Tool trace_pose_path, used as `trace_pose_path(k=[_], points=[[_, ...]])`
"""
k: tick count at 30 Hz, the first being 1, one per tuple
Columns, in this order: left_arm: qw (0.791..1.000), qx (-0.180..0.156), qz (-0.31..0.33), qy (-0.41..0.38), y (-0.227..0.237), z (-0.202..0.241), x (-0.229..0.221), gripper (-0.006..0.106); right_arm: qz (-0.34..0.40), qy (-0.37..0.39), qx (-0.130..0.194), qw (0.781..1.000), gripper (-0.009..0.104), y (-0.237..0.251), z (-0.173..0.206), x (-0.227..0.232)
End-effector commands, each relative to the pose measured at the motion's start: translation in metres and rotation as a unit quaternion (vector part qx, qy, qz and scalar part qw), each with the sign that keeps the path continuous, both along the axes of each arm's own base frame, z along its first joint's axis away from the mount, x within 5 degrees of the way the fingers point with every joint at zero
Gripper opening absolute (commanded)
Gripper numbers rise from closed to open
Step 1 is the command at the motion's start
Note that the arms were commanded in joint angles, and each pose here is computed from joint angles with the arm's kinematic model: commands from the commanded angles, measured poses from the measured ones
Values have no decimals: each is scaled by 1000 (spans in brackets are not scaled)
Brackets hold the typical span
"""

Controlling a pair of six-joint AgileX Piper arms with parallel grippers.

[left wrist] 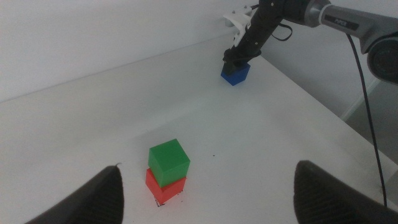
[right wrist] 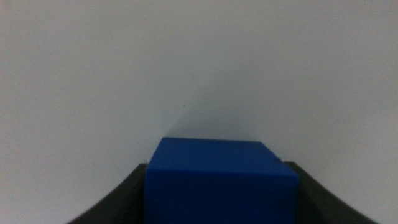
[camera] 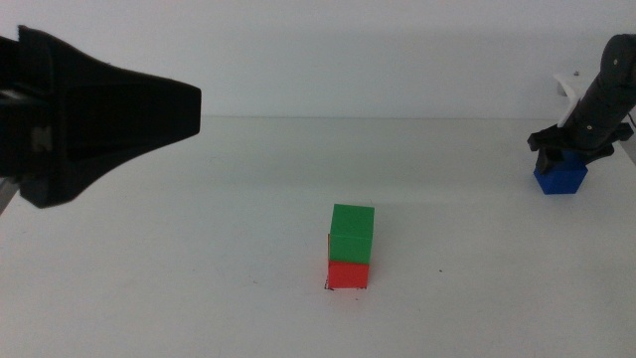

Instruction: Stack red cubes first, then green, then blue cubes in a specific spot.

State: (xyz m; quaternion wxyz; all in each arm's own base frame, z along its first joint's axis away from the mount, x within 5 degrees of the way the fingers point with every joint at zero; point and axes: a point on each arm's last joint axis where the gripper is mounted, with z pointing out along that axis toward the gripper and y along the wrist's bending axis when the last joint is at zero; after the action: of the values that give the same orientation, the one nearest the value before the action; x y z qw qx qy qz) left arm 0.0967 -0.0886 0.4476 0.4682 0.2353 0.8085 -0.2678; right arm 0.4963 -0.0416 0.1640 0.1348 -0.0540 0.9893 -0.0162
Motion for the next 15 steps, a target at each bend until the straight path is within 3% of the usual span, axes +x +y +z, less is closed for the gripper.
trace_pose_path(k=[1, 3, 7, 11, 15], points=[[1000, -4, 3, -10, 1, 3, -1, 94, 6, -9, -4, 1000, 16, 3, 16, -1], [1000, -4, 3, -10, 1, 3, -1, 94, -6, -6, 2, 1000, 6, 13, 36, -8], [1000, -4, 3, -10, 1, 3, -1, 94, -34, -3, 21, 999, 6, 57, 89, -31], [1000, -5, 4, -11, 1, 3, 0, 94, -37, -58, 32, 997, 6, 147, 143, -71], [1000, -7, 4, -12, 1, 3, 0, 94, -10, -95, 48, 994, 6, 238, 172, -124]])
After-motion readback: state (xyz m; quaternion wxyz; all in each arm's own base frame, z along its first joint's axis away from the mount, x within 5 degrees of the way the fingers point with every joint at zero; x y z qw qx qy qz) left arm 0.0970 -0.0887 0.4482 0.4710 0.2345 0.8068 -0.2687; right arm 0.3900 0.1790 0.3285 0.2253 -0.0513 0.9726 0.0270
